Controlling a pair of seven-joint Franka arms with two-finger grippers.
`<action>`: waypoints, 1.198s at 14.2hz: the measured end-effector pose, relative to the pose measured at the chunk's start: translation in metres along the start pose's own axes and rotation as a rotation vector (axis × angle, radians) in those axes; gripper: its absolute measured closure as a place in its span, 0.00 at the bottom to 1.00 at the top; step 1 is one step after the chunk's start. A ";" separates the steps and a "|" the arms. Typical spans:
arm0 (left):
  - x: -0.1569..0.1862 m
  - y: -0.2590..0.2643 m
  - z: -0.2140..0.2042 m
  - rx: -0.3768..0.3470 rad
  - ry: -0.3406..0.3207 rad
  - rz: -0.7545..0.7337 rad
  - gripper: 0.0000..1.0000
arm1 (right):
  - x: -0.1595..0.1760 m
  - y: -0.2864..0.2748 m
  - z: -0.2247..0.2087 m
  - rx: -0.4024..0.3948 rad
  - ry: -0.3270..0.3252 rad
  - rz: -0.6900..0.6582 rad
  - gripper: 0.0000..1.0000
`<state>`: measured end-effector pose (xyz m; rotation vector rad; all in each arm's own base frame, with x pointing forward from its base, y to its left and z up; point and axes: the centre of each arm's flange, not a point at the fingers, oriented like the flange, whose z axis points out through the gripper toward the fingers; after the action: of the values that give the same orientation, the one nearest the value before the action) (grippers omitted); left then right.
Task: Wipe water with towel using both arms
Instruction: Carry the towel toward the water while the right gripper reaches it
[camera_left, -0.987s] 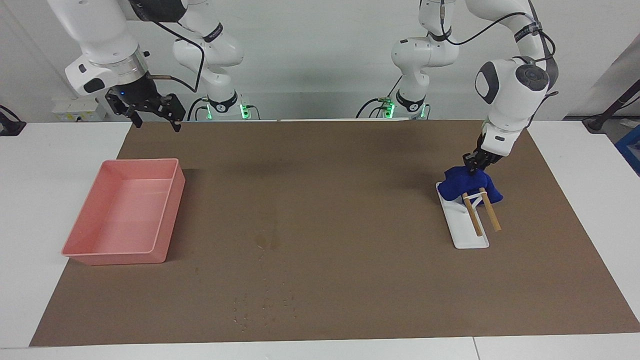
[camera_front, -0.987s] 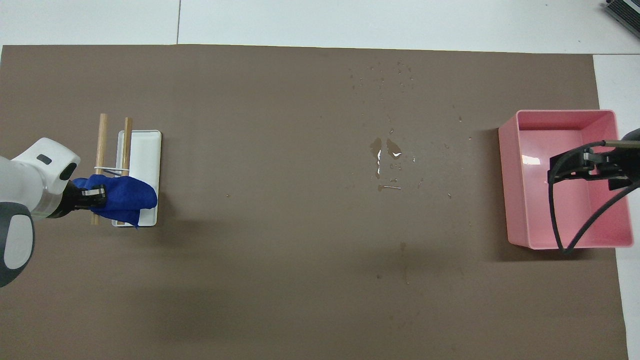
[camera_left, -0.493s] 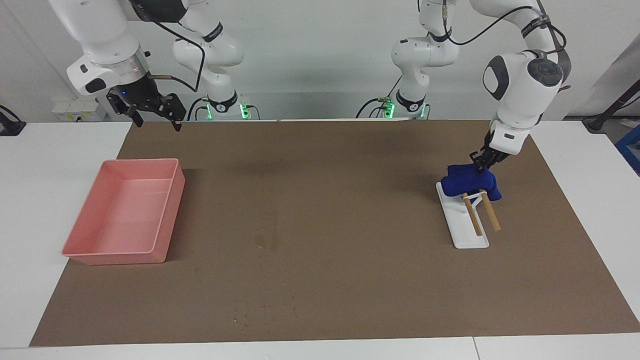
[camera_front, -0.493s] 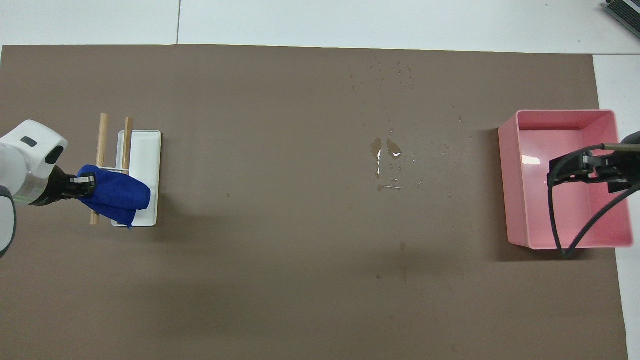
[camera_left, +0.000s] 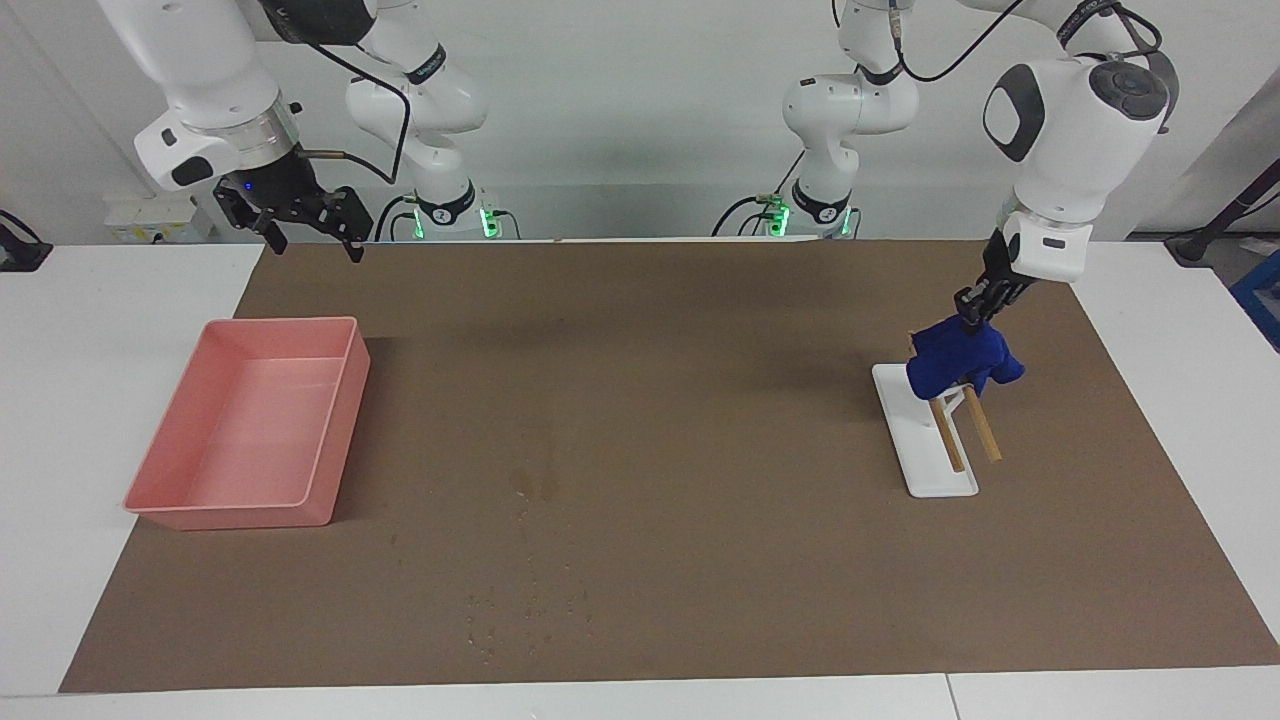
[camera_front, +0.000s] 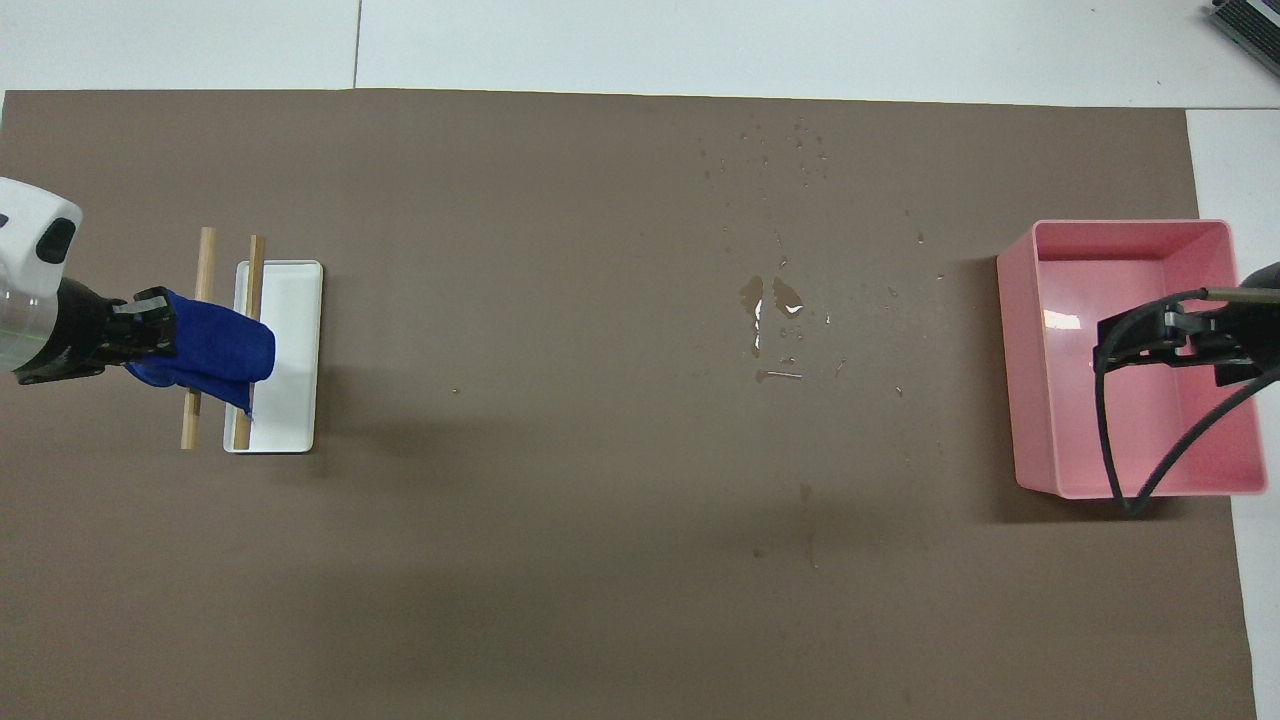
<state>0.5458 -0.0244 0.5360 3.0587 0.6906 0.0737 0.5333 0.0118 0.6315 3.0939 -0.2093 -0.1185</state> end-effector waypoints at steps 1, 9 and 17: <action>-0.005 0.011 -0.006 -0.016 -0.001 -0.046 0.85 | 0.000 -0.004 -0.001 0.001 0.008 -0.007 0.00; -0.106 0.151 -0.033 -0.087 -0.021 -0.358 0.85 | -0.007 -0.076 -0.011 0.180 0.045 0.070 0.00; -0.191 0.240 -0.076 -0.293 -0.016 -0.630 0.85 | 0.001 -0.150 -0.011 0.441 0.020 0.361 0.00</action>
<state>0.4730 -0.3232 0.6066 2.4372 1.4485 0.1302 0.5550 0.1601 0.6354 3.4088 -0.8991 -0.0321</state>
